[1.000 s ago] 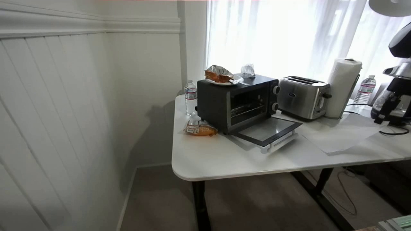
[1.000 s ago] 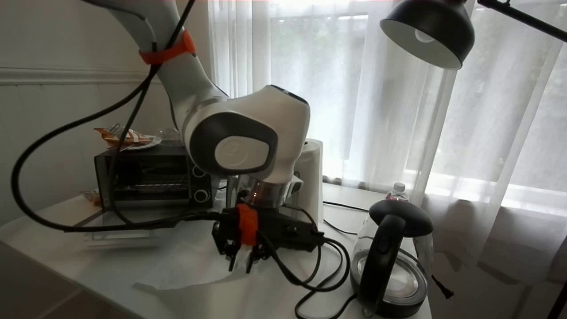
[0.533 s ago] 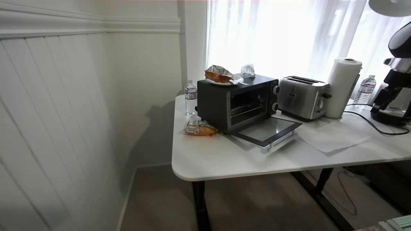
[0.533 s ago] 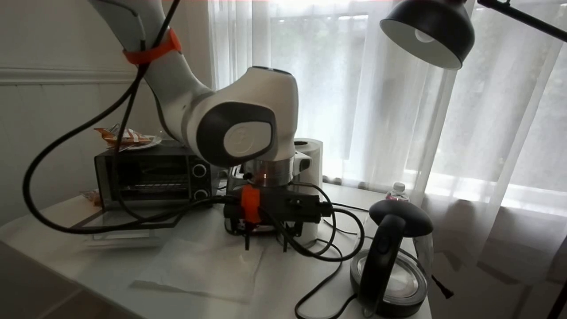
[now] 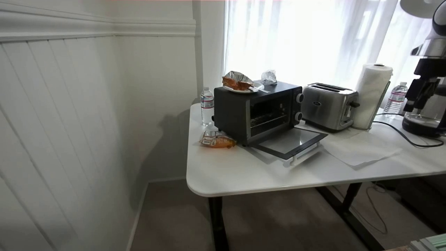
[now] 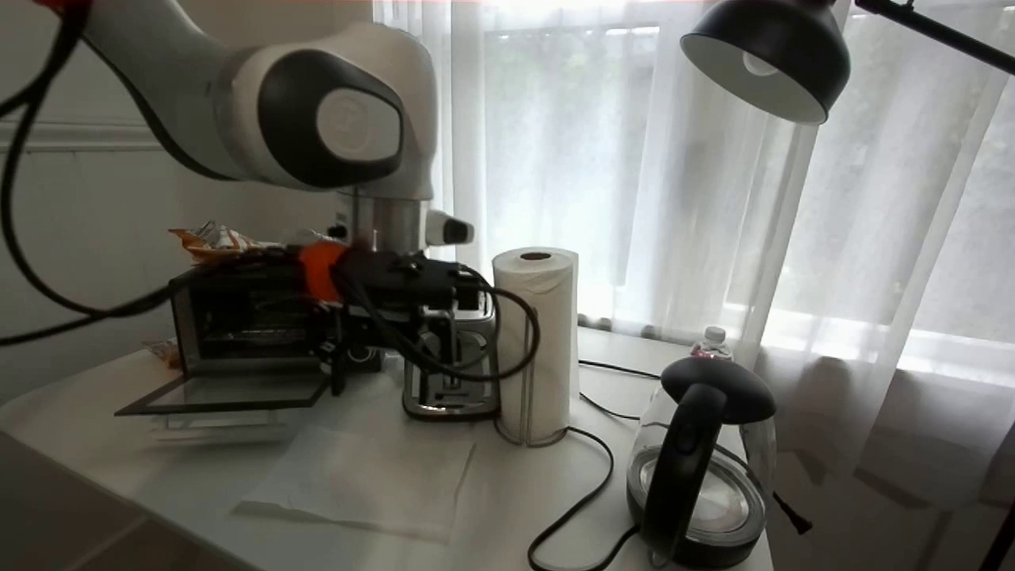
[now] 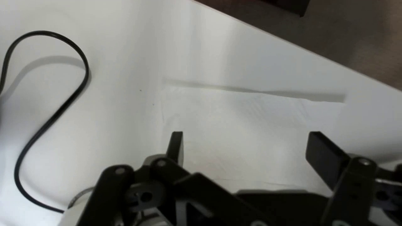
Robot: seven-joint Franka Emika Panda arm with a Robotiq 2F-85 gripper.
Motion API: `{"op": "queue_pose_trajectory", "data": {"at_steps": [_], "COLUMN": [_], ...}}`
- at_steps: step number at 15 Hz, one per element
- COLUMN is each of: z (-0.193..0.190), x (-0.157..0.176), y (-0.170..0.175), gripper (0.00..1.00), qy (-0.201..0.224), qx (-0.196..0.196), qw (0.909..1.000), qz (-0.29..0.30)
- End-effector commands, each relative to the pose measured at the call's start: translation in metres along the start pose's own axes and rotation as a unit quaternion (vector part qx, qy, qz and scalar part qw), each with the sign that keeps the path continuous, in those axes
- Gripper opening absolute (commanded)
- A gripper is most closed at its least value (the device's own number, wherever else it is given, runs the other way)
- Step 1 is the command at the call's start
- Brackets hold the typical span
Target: Cut out the paper towel and put it on the cupboard
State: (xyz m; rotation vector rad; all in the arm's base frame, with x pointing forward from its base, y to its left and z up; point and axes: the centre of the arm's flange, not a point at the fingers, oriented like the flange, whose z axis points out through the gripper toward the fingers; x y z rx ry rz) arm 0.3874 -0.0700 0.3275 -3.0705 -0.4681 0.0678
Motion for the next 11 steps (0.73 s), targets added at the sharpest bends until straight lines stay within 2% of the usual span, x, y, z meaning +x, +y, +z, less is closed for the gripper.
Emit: {"op": "queue_pose_trajectory", "data": {"at_steps": [1, 5, 6, 11], "z": [-0.049, -0.076, -0.063, -0.071], "x": [-0.005, 0.004, 0.012, 0.011], "y": [-0.061, -0.081, -0.071, -0.075], "gripper": [1.0, 1.0, 1.0, 1.0], "qy": [0.034, 0.067, 0.057, 0.067], "qx": [-0.005, -0.03, -0.026, -0.029], "qw": [0.9993, 0.9923, 0.996, 0.9933], "qz": [0.018, 0.1, 0.064, 0.089]}}
